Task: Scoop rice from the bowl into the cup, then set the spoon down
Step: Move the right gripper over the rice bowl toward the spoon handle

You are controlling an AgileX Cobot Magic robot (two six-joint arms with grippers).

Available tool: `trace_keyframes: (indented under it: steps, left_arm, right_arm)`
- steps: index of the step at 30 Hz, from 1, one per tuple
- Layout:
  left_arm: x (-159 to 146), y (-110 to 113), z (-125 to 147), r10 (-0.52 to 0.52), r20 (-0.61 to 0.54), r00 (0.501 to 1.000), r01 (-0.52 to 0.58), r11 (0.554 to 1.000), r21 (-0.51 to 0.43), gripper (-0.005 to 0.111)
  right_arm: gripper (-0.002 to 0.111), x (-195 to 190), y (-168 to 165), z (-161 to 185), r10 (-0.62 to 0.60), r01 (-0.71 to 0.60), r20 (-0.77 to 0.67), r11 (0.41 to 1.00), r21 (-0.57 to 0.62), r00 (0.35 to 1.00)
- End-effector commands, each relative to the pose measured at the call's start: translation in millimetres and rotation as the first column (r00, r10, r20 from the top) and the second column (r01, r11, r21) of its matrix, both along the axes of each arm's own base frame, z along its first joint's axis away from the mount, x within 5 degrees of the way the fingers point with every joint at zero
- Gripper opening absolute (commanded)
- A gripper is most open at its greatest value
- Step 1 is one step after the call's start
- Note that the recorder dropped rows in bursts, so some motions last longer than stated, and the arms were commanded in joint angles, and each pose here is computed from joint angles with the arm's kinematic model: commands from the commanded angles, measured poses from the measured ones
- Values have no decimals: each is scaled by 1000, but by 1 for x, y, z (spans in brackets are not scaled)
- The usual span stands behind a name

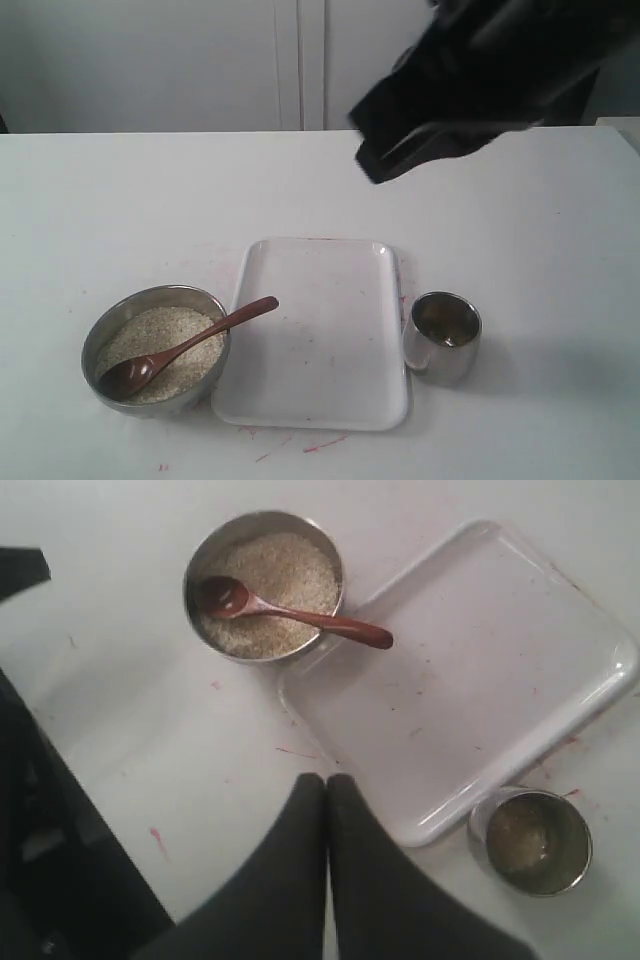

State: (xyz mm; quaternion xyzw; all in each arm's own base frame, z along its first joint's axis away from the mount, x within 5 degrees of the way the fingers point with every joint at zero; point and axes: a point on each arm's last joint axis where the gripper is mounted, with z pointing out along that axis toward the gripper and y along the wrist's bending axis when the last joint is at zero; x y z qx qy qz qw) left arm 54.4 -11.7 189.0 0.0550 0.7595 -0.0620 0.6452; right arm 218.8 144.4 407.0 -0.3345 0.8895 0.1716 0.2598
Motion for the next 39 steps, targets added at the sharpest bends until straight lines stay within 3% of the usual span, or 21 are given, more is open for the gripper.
trace_keyframes:
  steps: [1, 5, 10, 21, 26, 29, 36, 39]
  left_arm:
    - [0, -1, 2, -8, 2, 1000, 8, 1000, -13, 14]
    - [0, -1, 2, -8, 2, 1000, 8, 1000, -13, 14]
    - [0, -1, 2, -8, 2, 1000, 8, 1000, -13, 14]
    - [0, -1, 2, -8, 2, 1000, 8, 1000, -13, 14]
    - [0, -1, 2, -8, 2, 1000, 8, 1000, -13, 14]
    - [0, -1, 2, -8, 2, 1000, 8, 1000, -13, 14]
    - [0, -1, 2, -8, 2, 1000, 8, 1000, -13, 14]
    - [0, -1, 2, -8, 2, 1000, 8, 1000, -13, 14]
  right_arm:
    - [0, 15, 42, -21, 85, -81, 16, 978, -191, 996]
    - [0, 27, 85, -53, 245, -239, -13, 932, -274, 969]
    - [0, 48, 112, -92, 450, -419, -5, 829, -371, 893]
    - [0, 70, 128, -132, 645, -559, 5, 667, -493, 764]
    - [2, 74, 132, -130, 671, -559, 59, 659, -503, 739]
    - [11, 74, 132, -132, 702, -579, 57, 629, -518, 710]
    - [45, 77, 134, -139, 771, -629, 38, 545, -554, 635]
    - [52, 80, 137, -147, 808, -651, 31, 497, -574, 589]
